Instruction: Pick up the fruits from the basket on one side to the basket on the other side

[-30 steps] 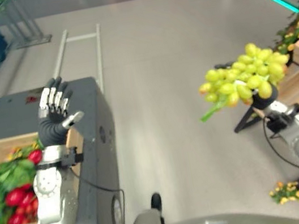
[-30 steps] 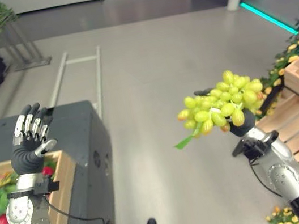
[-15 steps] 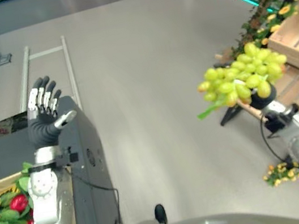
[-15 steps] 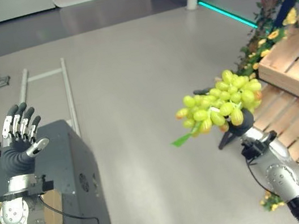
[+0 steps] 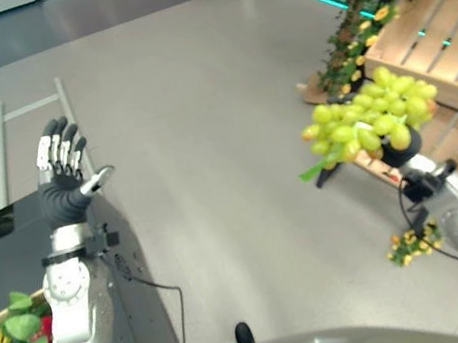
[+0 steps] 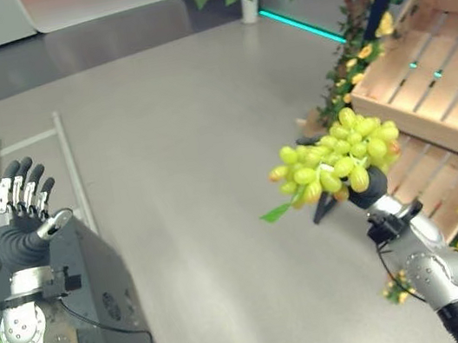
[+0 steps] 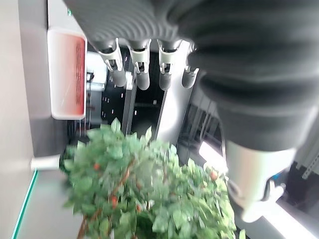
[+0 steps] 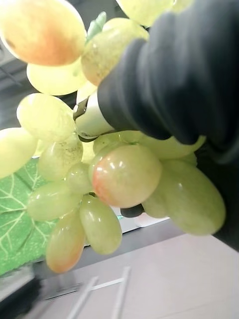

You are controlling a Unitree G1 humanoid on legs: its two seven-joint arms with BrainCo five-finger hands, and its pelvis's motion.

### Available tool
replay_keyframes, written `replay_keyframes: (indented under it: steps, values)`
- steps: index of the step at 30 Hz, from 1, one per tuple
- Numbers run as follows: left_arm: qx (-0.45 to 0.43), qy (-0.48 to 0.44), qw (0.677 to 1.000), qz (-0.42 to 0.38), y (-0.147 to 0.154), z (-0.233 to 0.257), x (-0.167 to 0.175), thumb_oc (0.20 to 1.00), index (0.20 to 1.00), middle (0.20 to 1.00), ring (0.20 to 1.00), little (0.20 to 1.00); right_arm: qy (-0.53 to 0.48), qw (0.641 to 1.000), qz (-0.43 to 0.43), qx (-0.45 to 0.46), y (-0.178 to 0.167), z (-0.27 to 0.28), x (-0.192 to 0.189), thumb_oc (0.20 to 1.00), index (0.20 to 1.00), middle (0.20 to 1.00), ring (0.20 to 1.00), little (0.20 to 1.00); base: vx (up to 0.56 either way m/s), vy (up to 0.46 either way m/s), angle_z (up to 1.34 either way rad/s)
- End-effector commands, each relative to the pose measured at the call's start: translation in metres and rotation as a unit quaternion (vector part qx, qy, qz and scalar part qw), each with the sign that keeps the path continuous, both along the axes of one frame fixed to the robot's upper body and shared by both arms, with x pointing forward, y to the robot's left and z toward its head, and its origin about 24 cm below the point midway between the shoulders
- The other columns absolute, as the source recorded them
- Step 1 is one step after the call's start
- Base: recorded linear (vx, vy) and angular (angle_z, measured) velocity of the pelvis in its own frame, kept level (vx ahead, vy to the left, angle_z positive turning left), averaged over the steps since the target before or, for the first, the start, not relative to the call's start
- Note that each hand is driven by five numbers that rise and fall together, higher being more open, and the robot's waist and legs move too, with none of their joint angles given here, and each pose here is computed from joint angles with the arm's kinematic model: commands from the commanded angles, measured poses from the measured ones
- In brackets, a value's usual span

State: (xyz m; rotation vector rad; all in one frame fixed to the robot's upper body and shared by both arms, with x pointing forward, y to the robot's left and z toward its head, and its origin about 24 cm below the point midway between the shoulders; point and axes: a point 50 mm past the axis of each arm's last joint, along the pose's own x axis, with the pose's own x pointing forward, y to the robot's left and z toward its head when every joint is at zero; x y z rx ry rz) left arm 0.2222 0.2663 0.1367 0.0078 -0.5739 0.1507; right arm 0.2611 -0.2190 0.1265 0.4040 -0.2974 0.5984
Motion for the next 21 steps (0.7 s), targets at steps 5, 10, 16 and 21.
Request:
replay_keyframes:
  steps: [5,10,16,21]
  values:
    - [0.070,-0.078,0.994,0.030,0.010,0.038,-0.007,1.000,1.000,1.000,1.000,1.000,-0.100,0.994,0.009,0.051,0.019,0.035,0.014,0.200,0.200,0.200,0.200,0.200,-0.10,0.001,-1.23]
    - [0.066,-0.068,0.995,0.036,0.013,0.033,-0.015,1.000,1.000,1.000,1.000,1.000,-0.093,0.994,0.022,0.044,0.021,0.033,0.013,0.200,0.200,0.200,0.200,0.200,-0.02,-0.090,-1.09]
    - [0.043,-0.050,0.997,0.042,0.015,0.021,-0.016,1.000,1.000,1.000,1.000,1.000,-0.082,0.996,0.014,0.031,0.011,0.029,0.006,0.200,0.200,0.200,0.200,0.200,0.01,-0.213,-0.30]
    - [0.036,-0.038,0.998,0.031,0.009,0.016,-0.011,1.000,1.000,1.000,1.000,1.000,-0.078,0.997,-0.004,0.025,0.003,0.029,0.005,0.200,0.200,0.200,0.200,0.200,0.01,-0.228,-0.14]
